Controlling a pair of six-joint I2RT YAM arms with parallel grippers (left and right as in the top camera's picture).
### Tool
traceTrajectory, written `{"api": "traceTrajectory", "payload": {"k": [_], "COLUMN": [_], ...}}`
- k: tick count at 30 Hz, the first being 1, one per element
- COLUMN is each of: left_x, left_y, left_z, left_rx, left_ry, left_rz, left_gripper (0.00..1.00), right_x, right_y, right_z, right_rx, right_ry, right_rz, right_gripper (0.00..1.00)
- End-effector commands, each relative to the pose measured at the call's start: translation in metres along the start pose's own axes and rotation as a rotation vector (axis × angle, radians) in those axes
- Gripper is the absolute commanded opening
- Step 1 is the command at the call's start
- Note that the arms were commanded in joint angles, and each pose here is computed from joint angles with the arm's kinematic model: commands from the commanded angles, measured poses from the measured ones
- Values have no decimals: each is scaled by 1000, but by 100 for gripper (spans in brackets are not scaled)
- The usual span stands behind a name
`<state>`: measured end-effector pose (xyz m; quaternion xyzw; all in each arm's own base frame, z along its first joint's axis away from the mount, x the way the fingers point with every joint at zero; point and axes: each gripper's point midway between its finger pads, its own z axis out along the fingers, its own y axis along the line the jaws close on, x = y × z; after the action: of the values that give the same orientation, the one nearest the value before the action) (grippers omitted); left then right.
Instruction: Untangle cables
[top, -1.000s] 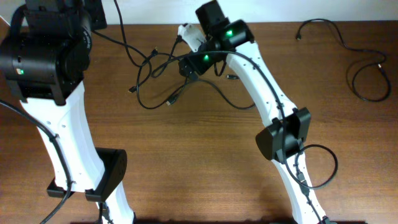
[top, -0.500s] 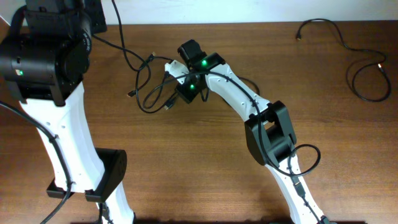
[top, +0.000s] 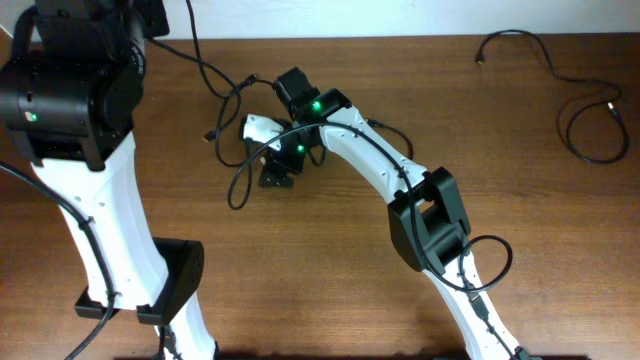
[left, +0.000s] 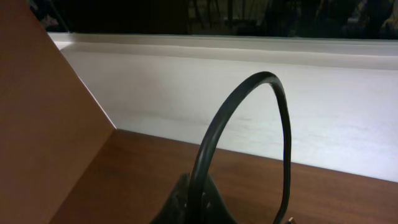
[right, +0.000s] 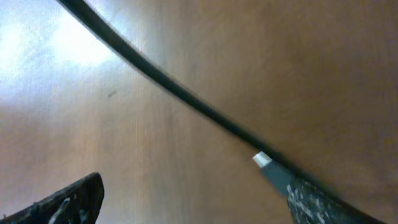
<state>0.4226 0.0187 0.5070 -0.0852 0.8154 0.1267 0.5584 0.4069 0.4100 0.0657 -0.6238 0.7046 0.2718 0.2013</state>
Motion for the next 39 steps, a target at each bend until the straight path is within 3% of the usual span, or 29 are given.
{"api": "traceTrajectory", "payload": {"k": [1,5,14,20,24,31,36,38,39], "left_x": [-9,-11,-12,-40,-40,-32,-32,-32,-32], "left_y": [9,12,12,32,36,35,35,35,35], "left_z": [-12,-12,-12,-18,-20,-19,-19,-19,-19], "left_rx": [-20,-28,-28,-137,-151,-152,-151,-151,-151], "left_ry": [-36,-45,-48,-165,-165,-133,-135,-135,-135], "left_rz": [0,-7,-8,-83,-102,-92,-93,-93,-93], "left_gripper": [0,0,0,0,0,0,0,0,0], "right_x": [-48,-61,-81,-80,-86,-136,-113,-100,-97], "right_y": [-15,-9,51,39,38,19,40,34,27], "right_z": [-51,-63,-22,-21,-21,-9,31,39,38], "right_rx": [178,176,72,139,147,214,163,202,238], "right_ry": [-67,-102,-68,-48,-72,-295,-215,-184,-171], "right_rz": [-97,-118,-188,-167,-160,16,35,69,99], "right_gripper": [98,99,100,100,100,100,98,4,4]}}
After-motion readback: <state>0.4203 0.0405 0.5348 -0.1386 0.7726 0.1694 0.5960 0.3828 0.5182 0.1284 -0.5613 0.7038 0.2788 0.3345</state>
